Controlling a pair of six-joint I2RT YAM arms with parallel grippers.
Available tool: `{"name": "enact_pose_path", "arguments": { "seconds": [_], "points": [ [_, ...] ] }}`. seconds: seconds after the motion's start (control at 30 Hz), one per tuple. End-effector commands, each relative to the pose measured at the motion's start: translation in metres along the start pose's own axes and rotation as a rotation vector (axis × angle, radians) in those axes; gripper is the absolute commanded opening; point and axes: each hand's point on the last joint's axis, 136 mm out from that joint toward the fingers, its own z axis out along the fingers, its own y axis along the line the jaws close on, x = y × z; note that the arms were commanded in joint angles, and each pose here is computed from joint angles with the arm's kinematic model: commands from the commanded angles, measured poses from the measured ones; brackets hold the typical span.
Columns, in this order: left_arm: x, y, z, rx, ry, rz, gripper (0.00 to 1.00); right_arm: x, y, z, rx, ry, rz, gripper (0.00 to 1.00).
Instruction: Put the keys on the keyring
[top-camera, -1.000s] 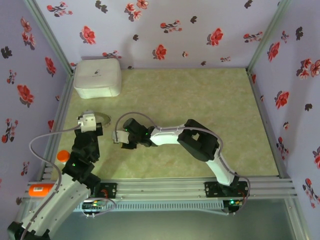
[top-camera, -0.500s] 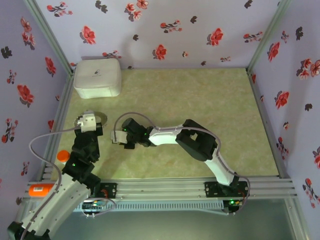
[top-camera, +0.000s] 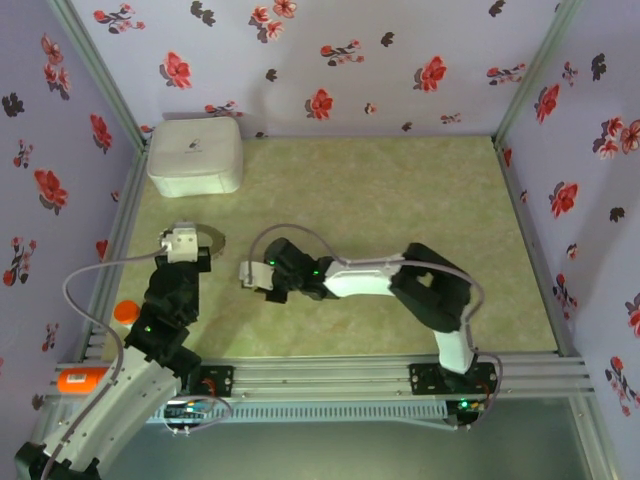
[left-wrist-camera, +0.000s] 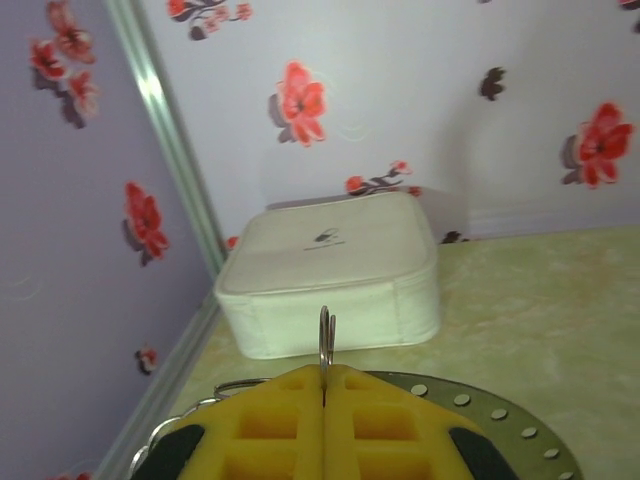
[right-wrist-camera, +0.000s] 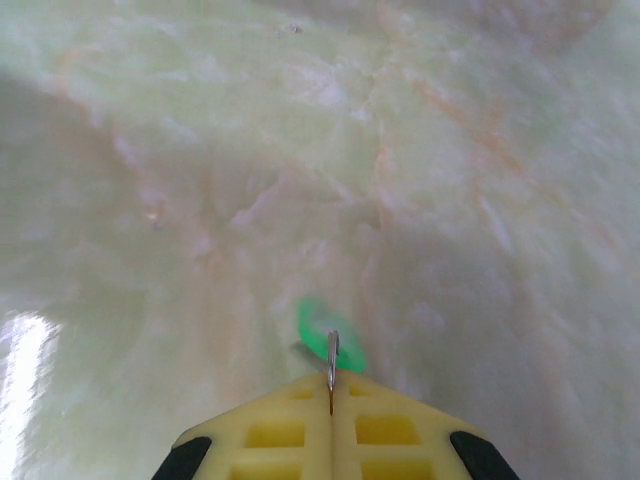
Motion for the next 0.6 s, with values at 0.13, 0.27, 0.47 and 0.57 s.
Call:
{"name": "enact_pose_path", "arguments": {
  "seconds": [0.13,0.27,0.47,0.57],
  "points": [
    [-0.004,-0.078,-0.001,0.407,-0.04,-0.028,0.0,0.018,0.003,-0.085,0.124,0.01,0.158,0.0],
    [-0.003,-0.125,-0.015,0.677,-0.039,-0.048,0.0,0.018,-0.001,-0.13,0.188,-0.032,0.212,0.0],
    [-0.002,-0.168,-0.04,0.898,-0.046,0.047,0.0,0.009,-0.004,-0.184,0.234,-0.109,0.233,0.0],
    [-0.001,-0.189,-0.053,0.983,-0.048,0.108,0.0,0.002,-0.005,-0.201,0.247,-0.131,0.23,0.0]
  ]
}}
